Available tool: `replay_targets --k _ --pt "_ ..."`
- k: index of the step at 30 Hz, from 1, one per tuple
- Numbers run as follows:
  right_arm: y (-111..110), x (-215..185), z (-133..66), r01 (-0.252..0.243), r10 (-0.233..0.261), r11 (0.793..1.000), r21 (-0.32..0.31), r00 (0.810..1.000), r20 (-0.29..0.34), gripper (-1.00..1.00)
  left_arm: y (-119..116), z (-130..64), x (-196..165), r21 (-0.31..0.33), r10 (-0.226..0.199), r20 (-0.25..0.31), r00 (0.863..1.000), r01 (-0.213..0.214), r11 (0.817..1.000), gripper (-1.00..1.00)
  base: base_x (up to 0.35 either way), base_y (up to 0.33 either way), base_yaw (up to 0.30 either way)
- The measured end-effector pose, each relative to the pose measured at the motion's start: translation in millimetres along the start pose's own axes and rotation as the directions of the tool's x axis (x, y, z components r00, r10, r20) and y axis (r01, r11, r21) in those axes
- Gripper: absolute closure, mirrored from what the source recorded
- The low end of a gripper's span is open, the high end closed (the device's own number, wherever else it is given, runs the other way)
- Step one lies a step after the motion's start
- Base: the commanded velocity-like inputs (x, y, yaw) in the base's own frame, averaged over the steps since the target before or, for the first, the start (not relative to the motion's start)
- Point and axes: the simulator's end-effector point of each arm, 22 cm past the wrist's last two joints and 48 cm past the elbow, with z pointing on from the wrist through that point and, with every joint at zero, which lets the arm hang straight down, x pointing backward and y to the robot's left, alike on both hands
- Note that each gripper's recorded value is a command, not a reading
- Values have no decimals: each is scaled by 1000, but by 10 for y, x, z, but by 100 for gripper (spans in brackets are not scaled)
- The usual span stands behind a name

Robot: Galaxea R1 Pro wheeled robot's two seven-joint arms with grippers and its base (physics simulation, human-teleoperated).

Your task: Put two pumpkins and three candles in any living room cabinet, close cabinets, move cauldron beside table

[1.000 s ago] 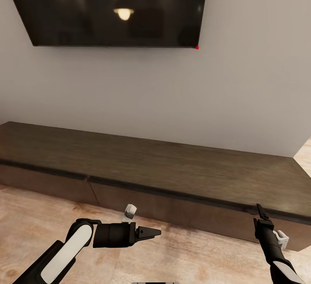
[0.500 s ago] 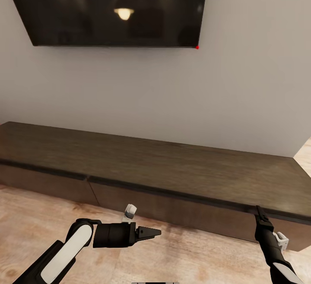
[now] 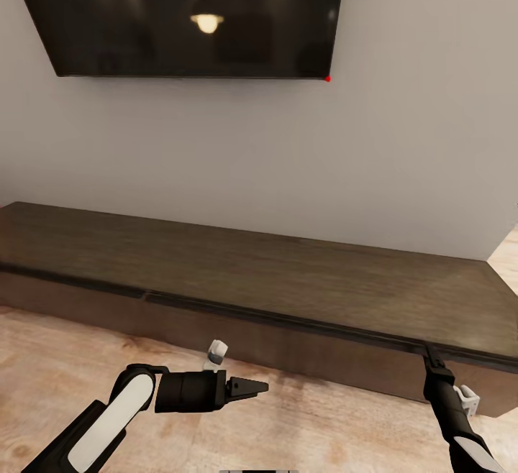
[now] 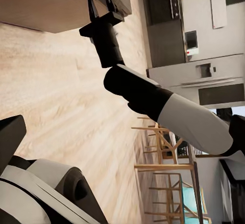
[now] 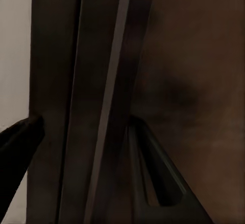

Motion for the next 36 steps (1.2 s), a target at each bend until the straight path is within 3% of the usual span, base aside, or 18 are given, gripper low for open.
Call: replay_targets --k 36 --pt "21 41 10 16 -16 1000 -5 1000 -10 100 0 0 0 0 0 0 1000 0 1000 -100 -32 0 0"
